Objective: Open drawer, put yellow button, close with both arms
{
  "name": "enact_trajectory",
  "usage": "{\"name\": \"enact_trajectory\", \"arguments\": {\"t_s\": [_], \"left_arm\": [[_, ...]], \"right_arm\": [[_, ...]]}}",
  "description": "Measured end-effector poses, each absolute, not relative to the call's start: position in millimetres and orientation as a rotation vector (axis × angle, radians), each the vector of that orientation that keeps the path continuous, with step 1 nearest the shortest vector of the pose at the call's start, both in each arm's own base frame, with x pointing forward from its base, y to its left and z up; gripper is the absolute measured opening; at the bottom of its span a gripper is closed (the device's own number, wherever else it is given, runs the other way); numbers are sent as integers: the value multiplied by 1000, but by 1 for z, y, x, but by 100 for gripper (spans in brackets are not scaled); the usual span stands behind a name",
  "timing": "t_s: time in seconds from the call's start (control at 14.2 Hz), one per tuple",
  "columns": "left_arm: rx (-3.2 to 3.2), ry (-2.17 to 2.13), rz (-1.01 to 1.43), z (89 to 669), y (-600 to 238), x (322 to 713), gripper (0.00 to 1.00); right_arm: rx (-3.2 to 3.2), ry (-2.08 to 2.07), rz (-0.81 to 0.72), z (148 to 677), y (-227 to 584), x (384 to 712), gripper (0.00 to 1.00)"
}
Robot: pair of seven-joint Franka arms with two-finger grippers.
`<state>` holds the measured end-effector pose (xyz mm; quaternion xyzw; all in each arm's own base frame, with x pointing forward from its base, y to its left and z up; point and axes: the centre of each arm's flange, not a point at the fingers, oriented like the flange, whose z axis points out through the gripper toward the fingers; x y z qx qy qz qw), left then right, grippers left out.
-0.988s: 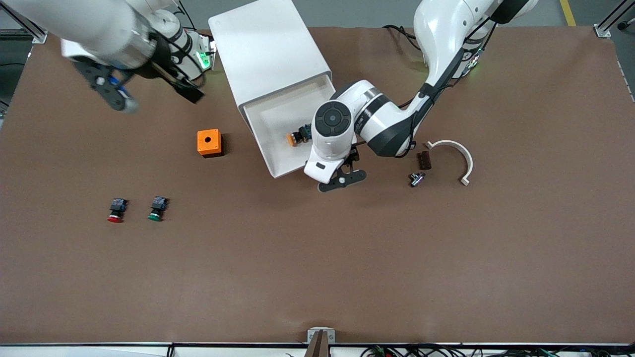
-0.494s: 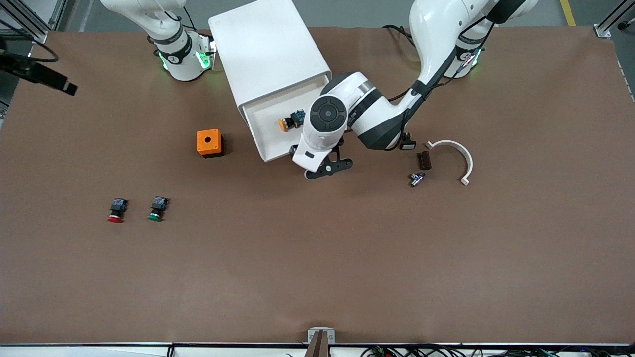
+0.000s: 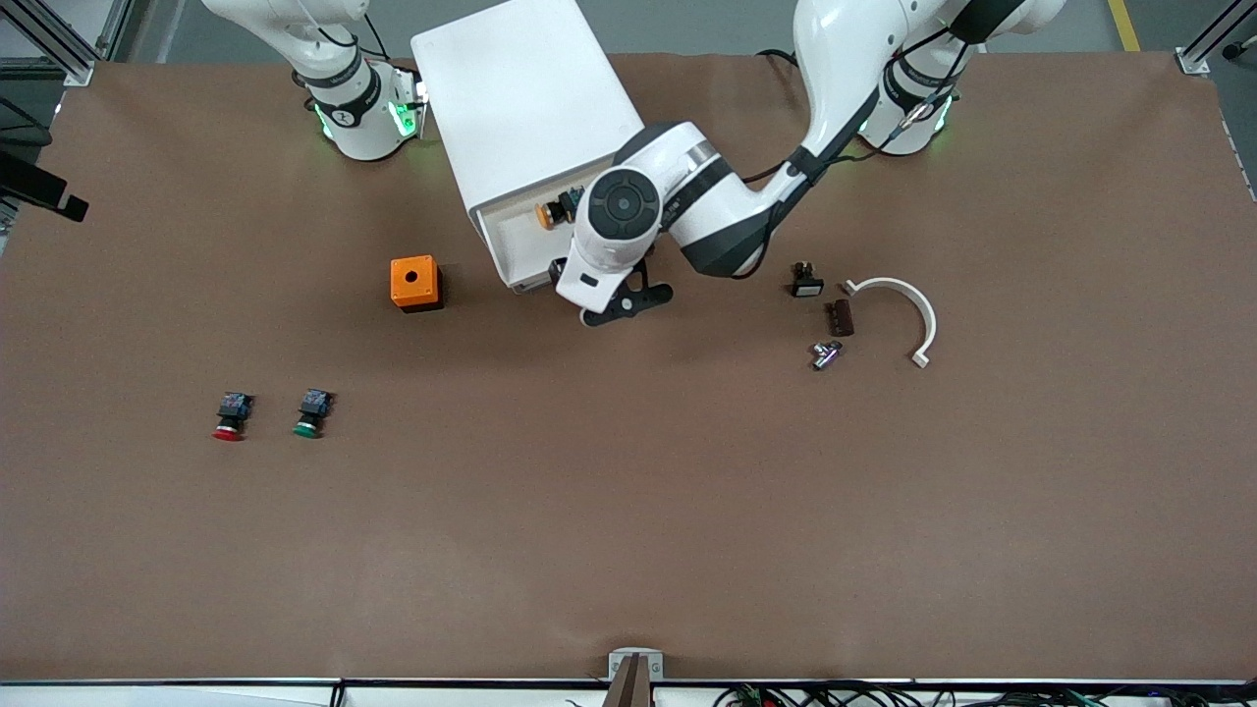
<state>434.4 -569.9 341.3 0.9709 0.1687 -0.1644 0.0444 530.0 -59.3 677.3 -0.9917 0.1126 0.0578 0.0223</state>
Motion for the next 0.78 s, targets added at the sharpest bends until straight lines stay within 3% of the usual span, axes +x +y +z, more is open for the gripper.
{"name": "enact_trajectory", "arguments": {"t_s": [0.42, 0.78], "left_arm": [[2977, 528, -547, 341, -604, 385, 100], [2961, 529, -595, 339, -615, 368, 100]], "right_arm": [[-3089, 293, 32, 668, -40, 558, 100], [-3096, 296, 29, 655, -42, 570, 100]]}}
